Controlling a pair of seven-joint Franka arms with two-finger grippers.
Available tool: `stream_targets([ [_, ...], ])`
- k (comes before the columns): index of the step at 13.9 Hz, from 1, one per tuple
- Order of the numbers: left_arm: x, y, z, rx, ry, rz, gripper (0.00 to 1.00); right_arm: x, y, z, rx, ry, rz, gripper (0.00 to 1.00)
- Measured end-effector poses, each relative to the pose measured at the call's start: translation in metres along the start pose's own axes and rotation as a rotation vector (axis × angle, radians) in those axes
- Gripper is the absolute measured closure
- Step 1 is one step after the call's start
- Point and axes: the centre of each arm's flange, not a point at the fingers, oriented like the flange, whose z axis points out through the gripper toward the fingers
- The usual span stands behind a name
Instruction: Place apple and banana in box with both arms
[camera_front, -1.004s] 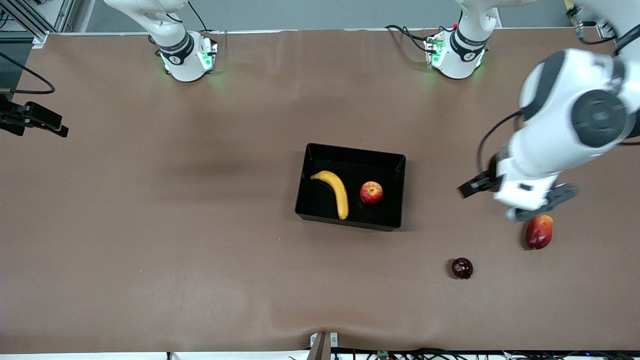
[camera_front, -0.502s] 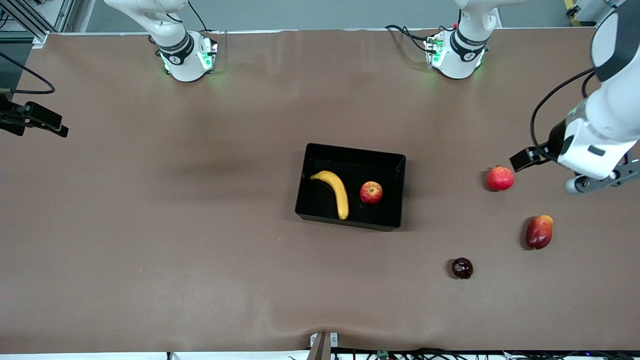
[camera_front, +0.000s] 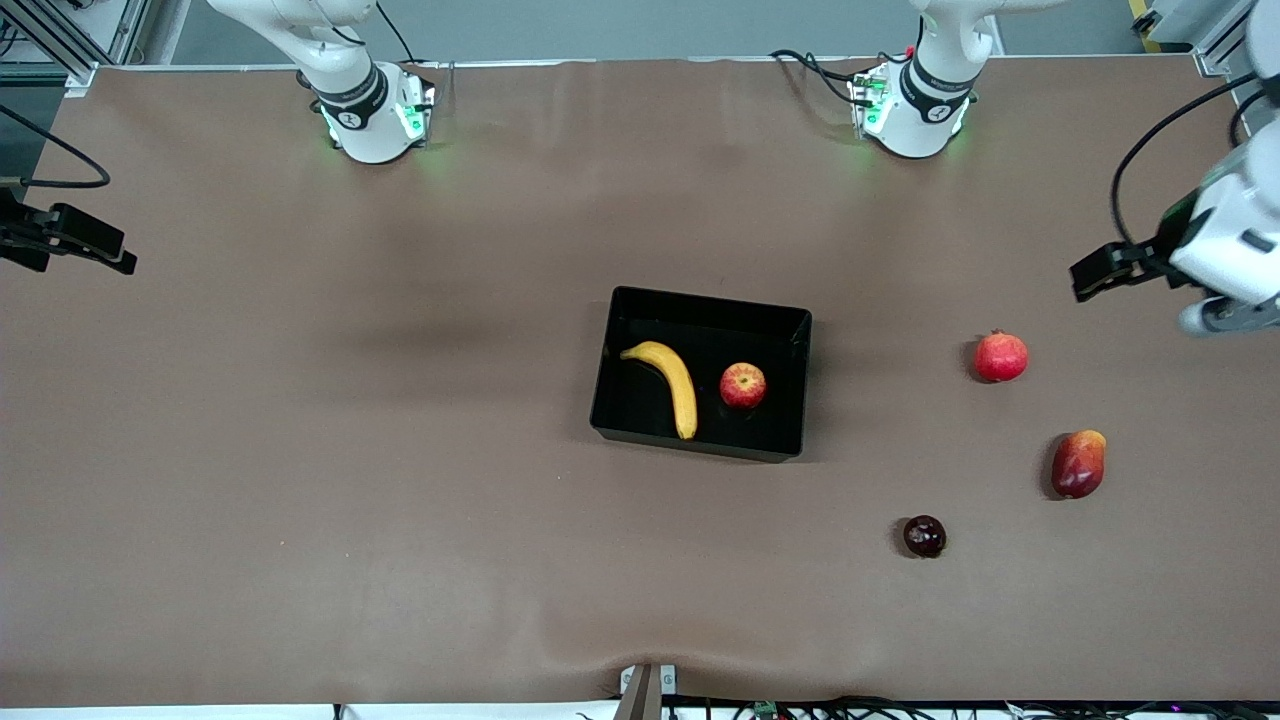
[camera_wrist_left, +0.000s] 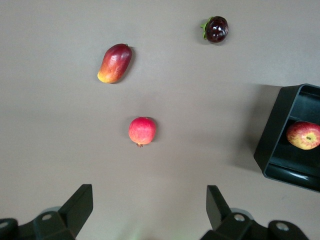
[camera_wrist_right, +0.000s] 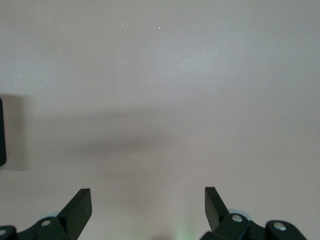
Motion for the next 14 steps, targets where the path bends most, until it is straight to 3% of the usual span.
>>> stream_targets([
  [14, -0.046, 0.012, -0.014, -0.065, 0.026, 0.032, 0.0, 0.0, 0.0, 0.0, 0.0, 0.0, 0.0, 0.0],
])
